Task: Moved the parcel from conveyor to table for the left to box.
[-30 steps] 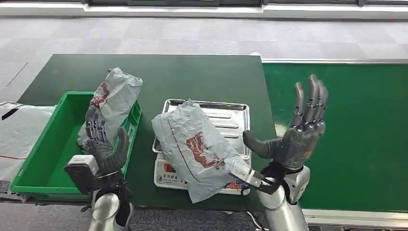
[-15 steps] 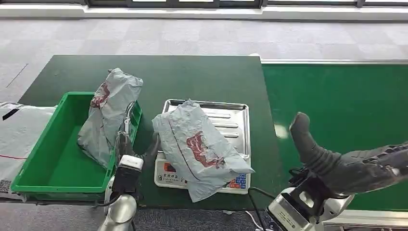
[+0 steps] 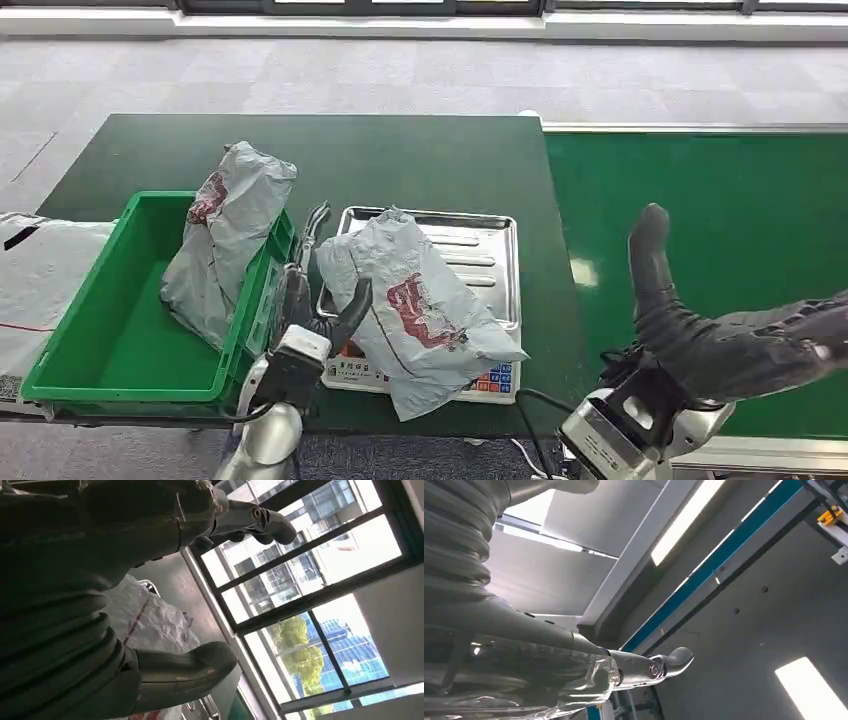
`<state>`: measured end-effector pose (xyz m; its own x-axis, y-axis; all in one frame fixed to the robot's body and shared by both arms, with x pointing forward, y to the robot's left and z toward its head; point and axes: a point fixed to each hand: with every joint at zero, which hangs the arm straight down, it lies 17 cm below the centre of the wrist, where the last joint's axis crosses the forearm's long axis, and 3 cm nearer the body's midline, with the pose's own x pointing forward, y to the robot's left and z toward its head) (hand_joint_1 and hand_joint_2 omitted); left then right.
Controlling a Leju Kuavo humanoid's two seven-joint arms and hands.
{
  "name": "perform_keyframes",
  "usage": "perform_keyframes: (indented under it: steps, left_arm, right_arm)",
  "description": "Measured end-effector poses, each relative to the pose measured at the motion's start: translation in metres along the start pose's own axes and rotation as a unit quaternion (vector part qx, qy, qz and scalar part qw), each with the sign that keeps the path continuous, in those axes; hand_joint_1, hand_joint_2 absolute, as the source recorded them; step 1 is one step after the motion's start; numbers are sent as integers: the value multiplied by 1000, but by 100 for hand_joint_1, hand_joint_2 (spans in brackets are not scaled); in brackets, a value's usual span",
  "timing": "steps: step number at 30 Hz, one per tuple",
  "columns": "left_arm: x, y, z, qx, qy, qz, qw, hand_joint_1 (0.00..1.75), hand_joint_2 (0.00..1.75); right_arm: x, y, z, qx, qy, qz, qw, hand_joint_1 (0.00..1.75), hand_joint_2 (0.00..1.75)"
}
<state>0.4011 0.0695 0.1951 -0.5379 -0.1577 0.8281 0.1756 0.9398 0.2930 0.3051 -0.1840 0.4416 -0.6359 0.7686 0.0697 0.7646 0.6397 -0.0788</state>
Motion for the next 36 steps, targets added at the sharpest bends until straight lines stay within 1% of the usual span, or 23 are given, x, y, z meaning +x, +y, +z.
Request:
perform_keyframes:
  steps: [3, 7, 17, 21, 23, 27, 30, 36]
  left_arm:
    - [-1, -6, -2, -13, 5, 12, 1000, 0, 175]
    - [-10, -14, -4, -23, 21, 25, 999, 0, 175]
    - [-21, -21, -7, -31, 34, 31, 998, 0, 175]
    - [-49, -34, -15, -44, 68, 26, 996, 0, 175]
    - [-65, -41, -21, -52, 82, 7, 995, 0, 175]
    - [-103, -55, -18, -72, 126, -40, 989, 0, 175]
    - [-123, -64, -11, -94, 152, -58, 982, 0, 175]
    - [-142, -71, -3, -117, 180, -73, 974, 0, 175]
  right_arm:
    - [-1, 0, 1, 0, 2, -1, 1000, 0, 175]
    - [-2, 0, 1, 0, 4, -3, 1000, 0, 175]
    - [-3, 1, 2, 1, 8, -5, 1000, 0, 175]
    - [-4, 8, 7, 10, 11, -6, 1000, 0, 175]
    - [-4, 10, 8, 14, 11, -6, 1000, 0, 175]
    - [-3, 14, 10, 21, 8, -2, 1000, 0, 175]
    - [-3, 15, 11, 24, 7, 0, 1000, 0, 175]
    - [-4, 16, 12, 25, 8, 1, 1000, 0, 175]
